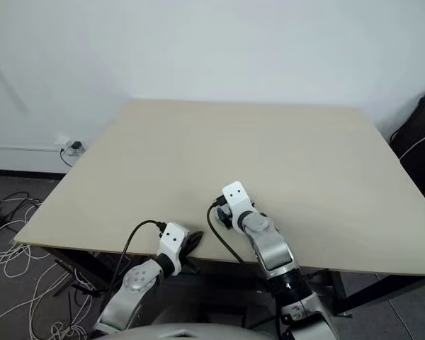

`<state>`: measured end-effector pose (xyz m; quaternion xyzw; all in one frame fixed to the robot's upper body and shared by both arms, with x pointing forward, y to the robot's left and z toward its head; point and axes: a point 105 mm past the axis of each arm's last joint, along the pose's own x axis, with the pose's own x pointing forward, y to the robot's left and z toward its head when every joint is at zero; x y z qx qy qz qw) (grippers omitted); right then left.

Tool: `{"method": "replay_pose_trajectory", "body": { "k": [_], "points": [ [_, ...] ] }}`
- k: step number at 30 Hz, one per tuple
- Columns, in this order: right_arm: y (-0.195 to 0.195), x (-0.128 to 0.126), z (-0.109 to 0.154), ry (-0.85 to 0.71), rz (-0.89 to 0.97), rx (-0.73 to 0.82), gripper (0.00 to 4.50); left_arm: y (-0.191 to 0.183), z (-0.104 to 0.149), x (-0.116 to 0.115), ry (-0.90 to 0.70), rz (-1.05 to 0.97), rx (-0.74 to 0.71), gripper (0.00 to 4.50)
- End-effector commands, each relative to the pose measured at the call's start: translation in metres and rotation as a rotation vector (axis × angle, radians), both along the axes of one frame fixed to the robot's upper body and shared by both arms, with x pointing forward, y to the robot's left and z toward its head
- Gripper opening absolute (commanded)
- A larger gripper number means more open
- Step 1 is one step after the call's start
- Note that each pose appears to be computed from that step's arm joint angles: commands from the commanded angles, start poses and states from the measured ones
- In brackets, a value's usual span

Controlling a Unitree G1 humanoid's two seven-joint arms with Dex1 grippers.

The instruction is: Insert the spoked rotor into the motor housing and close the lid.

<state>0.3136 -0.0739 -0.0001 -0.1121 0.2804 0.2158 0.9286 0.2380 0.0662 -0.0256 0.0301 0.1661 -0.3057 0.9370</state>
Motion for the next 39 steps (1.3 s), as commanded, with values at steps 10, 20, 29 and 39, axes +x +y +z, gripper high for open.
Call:
{"method": "replay_pose_trajectory", "body": {
  "k": [10,20,29,39],
  "points": [
    [-0.024,-0.024,-0.044,0.183,-0.051,-0.100,3.21,-0.001,0.011,0.006,-0.048,-0.003,-0.009,0.00],
    [-0.020,-0.033,-0.048,0.196,0.042,-0.128,3.21,0.000,0.011,0.004,-0.046,0.001,-0.009,0.00],
    [0.002,-0.035,-0.026,0.145,0.112,0.118,3.21,0.001,0.011,0.004,-0.044,-0.003,-0.006,0.00],
    [-0.010,-0.034,-0.036,0.143,0.095,0.008,3.21,0.001,0.011,0.004,-0.044,-0.004,0.000,0.00]
  ]
}}
